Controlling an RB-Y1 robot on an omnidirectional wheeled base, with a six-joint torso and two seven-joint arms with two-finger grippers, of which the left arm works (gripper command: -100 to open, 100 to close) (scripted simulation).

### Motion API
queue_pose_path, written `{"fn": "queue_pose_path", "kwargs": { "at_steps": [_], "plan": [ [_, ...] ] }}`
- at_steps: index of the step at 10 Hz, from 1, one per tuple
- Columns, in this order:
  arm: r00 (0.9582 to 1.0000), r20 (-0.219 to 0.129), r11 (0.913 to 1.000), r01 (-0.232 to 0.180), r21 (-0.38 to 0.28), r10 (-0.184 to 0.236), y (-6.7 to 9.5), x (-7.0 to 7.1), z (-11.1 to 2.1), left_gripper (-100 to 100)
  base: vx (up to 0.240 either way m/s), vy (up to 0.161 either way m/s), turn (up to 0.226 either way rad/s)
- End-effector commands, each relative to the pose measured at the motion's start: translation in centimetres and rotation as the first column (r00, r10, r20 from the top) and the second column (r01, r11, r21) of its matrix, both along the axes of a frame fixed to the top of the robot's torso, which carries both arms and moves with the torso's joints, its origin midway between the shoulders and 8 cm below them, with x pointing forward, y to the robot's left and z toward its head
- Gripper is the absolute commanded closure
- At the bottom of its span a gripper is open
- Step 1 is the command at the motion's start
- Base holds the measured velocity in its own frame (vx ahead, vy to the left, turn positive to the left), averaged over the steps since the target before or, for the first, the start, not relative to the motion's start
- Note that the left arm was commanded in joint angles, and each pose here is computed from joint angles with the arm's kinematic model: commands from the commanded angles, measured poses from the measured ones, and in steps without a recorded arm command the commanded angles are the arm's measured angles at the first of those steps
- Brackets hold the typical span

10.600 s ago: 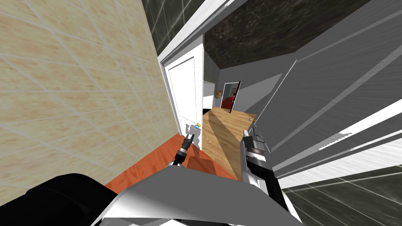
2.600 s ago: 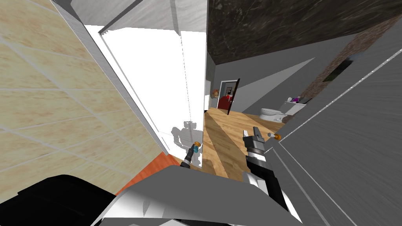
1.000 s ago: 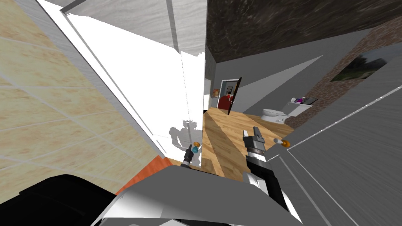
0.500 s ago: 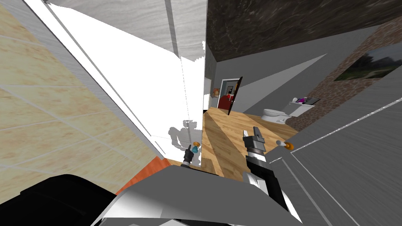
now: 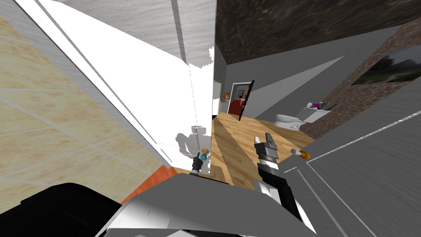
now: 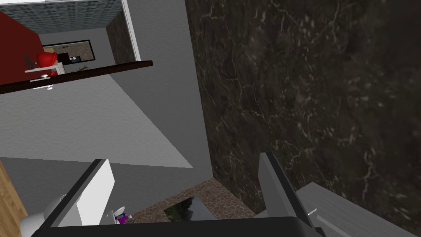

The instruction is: Push the door open

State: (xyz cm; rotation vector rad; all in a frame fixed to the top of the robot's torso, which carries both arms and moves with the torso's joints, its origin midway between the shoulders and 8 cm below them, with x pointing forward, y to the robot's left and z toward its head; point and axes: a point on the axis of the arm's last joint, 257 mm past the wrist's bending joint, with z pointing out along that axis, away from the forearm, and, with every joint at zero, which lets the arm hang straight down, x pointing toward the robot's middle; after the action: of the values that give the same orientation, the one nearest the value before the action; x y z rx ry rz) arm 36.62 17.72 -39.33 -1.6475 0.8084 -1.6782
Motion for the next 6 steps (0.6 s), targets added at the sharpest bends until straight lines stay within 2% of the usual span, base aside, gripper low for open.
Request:
{"fn": "queue_pose_path", "kwargs": {
  "at_steps": [1, 3, 5, 6],
  "plan": [
    [0.9989, 0.046, 0.9966, 0.000, -0.082, 0.003, -0.86, 0.76, 1.69, 100, 0.048, -0.009, -0.010],
    [0.9989, 0.046, 0.9965, 0.001, -0.083, 0.003, -0.86, 0.76, 1.69, 100, 0.028, -0.015, 0.003],
    [0.9989, 0.041, 0.9840, -0.013, -0.178, 0.021, -0.67, 0.60, 1.54, 100, 0.050, -0.008, 0.001],
    [0.9989, 0.041, 0.9818, -0.013, -0.189, 0.021, -0.67, 0.60, 1.54, 100, 0.048, -0.007, 0.003]
  ]
}}
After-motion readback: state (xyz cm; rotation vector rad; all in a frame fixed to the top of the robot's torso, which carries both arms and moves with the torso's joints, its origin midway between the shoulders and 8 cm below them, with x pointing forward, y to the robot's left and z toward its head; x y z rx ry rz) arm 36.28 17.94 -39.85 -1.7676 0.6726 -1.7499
